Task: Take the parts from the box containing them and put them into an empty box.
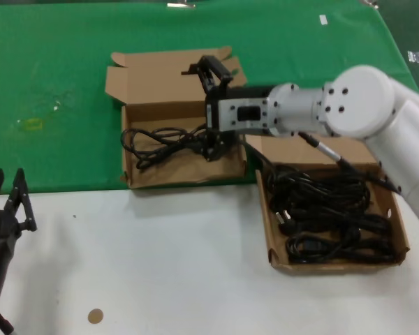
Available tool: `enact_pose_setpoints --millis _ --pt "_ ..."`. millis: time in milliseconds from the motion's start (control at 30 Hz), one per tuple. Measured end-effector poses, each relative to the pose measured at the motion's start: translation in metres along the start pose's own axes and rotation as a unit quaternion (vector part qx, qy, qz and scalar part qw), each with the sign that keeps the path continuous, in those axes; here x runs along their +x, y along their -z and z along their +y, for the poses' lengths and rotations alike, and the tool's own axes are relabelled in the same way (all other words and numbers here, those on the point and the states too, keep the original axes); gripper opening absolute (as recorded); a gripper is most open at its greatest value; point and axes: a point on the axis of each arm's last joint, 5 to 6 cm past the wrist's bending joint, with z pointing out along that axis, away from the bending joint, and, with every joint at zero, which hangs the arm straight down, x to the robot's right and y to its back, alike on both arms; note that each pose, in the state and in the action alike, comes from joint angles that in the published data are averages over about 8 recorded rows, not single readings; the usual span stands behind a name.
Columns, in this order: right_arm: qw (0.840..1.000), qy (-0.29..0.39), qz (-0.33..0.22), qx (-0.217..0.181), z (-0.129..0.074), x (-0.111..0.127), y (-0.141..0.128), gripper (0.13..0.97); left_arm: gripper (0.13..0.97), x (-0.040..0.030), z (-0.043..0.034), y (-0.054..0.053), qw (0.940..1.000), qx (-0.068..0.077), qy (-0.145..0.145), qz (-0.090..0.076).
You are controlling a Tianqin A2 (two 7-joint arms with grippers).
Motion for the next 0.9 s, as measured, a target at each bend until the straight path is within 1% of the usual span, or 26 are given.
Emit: enact_pose_setpoints --millis 133,300,400,533,800,833,900 --pt "0.999 -0.033 0.019 0.010 0.000 -0.014 0.001 0.939 0.226 0.0000 0.0000 0.000 1.0000 0.000 0.000 0.000" --pt "0.995 -0.080 0.047 0.021 0.001 -0.033 0.004 0.966 0.314 0.0000 0.0000 0.000 1.0000 0.000 0.000 0.000" --pt "0.992 -0.108 0.063 0.026 0.002 -0.043 0.006 0.966 0.366 0.0000 0.0000 0.000 1.0000 0.000 0.000 0.000" --pt "0.985 -0.145 0.084 0.031 0.003 -0.058 0.010 0.966 0.366 0.0000 0.0000 0.000 1.0000 0.000 0.000 0.000" --pt "0.966 -0.221 0.128 0.036 0.006 -0.086 0.022 0.966 0.577 0.0000 0.0000 0.000 1.0000 0.000 0.000 0.000" --pt "0.963 -0.230 0.133 0.036 0.007 -0.090 0.023 0.966 0.577 0.0000 0.0000 0.000 1.0000 0.000 0.000 0.000" --pt "0.958 -0.247 0.143 0.036 0.008 -0.096 0.027 0.966 0.627 0.0000 0.0000 0.000 1.0000 0.000 0.000 0.000"
